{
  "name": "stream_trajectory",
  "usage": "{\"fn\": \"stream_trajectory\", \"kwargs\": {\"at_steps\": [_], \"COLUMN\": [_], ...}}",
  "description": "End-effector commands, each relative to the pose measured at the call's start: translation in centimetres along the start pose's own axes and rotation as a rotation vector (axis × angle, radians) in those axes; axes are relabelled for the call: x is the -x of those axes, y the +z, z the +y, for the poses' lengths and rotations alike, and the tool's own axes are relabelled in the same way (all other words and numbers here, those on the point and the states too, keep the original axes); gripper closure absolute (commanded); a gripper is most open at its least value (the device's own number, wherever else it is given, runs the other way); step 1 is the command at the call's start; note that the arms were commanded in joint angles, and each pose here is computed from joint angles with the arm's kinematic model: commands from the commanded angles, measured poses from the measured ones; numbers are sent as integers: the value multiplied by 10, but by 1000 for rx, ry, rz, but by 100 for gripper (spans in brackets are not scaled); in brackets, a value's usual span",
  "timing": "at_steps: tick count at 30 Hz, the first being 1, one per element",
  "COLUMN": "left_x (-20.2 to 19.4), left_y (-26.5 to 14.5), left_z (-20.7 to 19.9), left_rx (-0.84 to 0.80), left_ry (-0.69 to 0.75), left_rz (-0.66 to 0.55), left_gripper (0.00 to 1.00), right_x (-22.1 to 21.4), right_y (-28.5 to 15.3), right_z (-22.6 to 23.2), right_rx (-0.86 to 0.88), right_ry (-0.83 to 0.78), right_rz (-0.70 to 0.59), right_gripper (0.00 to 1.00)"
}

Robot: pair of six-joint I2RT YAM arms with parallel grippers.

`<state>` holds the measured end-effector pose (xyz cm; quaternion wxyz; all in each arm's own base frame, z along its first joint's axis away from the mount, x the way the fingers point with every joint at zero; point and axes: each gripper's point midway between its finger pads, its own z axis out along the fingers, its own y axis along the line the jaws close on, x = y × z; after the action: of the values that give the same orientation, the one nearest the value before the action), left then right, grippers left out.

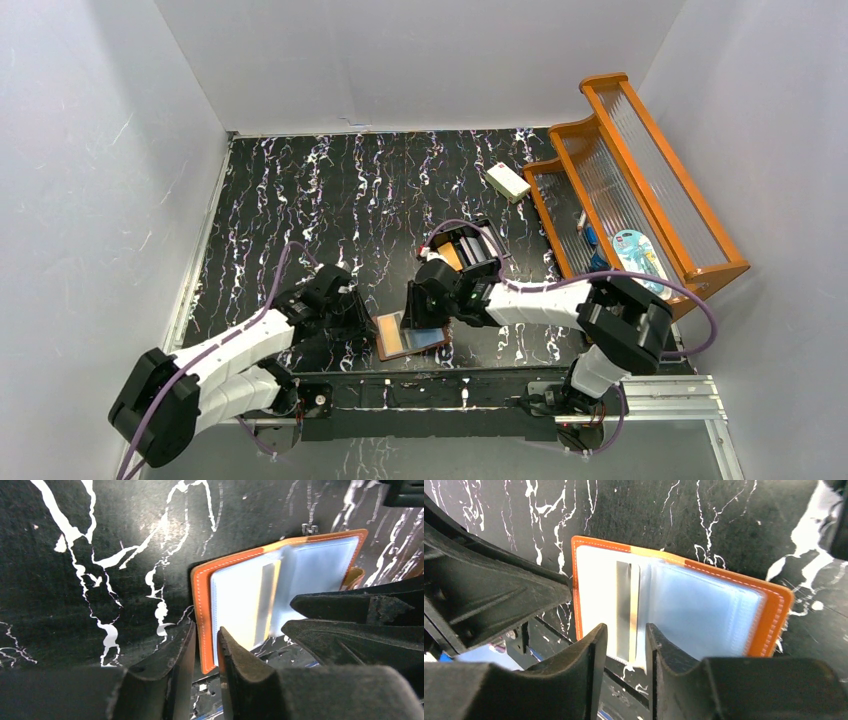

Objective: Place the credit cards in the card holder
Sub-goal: Insert the credit card into the card holder.

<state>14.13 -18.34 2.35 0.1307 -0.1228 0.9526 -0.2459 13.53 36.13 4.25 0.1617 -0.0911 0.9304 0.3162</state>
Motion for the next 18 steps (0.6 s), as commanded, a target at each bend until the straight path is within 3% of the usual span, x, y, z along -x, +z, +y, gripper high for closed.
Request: {"fn": "stream_trajectory", "kwargs": {"at_steps": [1,9,18], "left_x": [15,23,31], "left_y": [-20,-41,-70], "left_z": [-12,-21,-40], "left_rx": [-12,-42,-133], "left_ry": [28,82,152], "left_rz": [-66,-114,-181], "left_gripper": [75,55,37], "right_x": [38,100,179], "right_y": [-32,-80,-130], "right_z": [22,13,-56], "right_rx": [4,-169,-523], "right_ry": [-118,-327,-389], "right_rz": [-117,-266,-418], "right_gripper": [56,47,44]}}
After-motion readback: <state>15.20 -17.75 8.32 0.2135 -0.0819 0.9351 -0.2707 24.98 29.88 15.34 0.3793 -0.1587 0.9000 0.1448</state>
